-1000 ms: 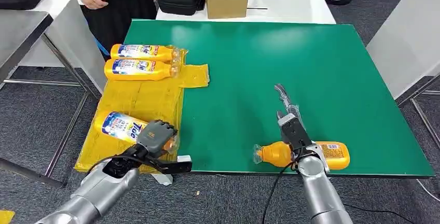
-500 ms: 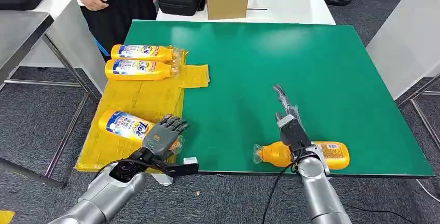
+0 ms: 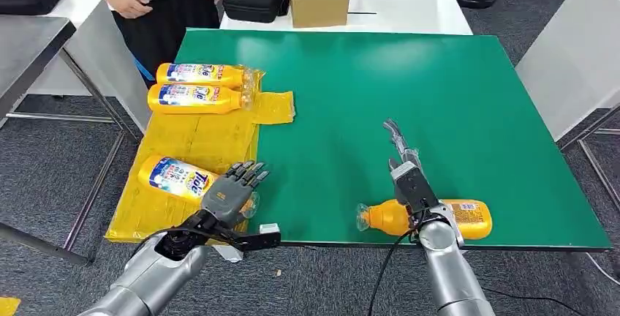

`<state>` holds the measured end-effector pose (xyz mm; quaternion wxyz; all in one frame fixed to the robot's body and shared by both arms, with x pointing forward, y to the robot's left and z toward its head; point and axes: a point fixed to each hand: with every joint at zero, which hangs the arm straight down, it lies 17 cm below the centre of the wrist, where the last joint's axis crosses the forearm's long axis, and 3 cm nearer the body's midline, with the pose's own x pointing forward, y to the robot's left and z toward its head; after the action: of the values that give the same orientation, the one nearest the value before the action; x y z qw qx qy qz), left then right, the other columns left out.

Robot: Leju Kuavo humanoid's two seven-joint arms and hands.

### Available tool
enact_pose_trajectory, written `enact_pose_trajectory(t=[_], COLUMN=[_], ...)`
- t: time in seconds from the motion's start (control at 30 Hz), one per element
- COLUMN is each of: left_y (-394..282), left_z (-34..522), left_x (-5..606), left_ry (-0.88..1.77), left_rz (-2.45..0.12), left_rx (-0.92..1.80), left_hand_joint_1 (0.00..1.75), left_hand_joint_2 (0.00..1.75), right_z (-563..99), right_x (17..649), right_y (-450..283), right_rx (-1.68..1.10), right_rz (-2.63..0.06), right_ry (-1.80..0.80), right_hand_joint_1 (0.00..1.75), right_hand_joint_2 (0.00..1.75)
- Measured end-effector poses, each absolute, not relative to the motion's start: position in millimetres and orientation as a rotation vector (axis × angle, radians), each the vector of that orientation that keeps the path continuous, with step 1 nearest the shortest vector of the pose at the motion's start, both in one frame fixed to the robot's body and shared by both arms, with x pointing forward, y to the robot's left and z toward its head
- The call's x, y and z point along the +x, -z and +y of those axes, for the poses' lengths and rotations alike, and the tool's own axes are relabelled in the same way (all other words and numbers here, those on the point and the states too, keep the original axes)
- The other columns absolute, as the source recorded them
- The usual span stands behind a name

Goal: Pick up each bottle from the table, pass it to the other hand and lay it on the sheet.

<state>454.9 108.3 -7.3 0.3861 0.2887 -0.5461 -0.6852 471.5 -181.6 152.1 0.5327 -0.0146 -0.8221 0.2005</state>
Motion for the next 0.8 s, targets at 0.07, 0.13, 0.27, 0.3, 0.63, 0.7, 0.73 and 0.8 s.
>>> enact_pose_trajectory(t=[0.07,0.13,0.27,0.3,0.63,0.7,0.73,0.8], left_y=[8.1,8.8,12.7,13.2,14.9,15.4,15.4,16.0], left_z=[111.8,113.6,123.2,126.3,152.3,154.1,154.7,157.9], left_x=[455.8,456.0,459.0,460.2,467.8,467.4,467.2,466.2], left_ry=[1.757,1.763,1.805,1.815,1.927,1.933,1.941,1.953], left_rz=[-1.377,-1.370,-1.324,-1.313,-1.249,-1.244,-1.241,-1.237], left_rx=[0.742,0.744,0.756,0.761,0.717,0.705,0.702,0.687], left_hand_joint_1=[0.00,0.00,0.00,0.00,0.00,0.00,0.00,0.00], left_hand_joint_2=[1.75,1.75,1.75,1.75,1.75,1.75,1.75,1.75], right_z=[-181.8,-181.8,-181.7,-181.9,-183.6,-183.9,-184.1,-184.5], right_x=[471.5,471.5,471.2,471.0,468.1,467.5,467.4,467.3], right_y=[-152.0,-152.0,-153.1,-153.5,-149.2,-148.4,-148.3,-148.3], right_rx=[-0.035,-0.035,-0.031,-0.031,-0.022,-0.020,-0.019,-0.019], right_rz=[-1.960,-1.961,-1.966,-1.968,-1.962,-1.960,-1.960,-1.960], right_ry=[-0.478,-0.477,-0.472,-0.471,-0.460,-0.459,-0.458,-0.456], right_hand_joint_1=[0.00,0.00,0.00,0.00,0.00,0.00,0.00,0.00], right_hand_joint_2=[0.00,0.00,0.00,0.00,0.00,0.00,0.00,0.00])
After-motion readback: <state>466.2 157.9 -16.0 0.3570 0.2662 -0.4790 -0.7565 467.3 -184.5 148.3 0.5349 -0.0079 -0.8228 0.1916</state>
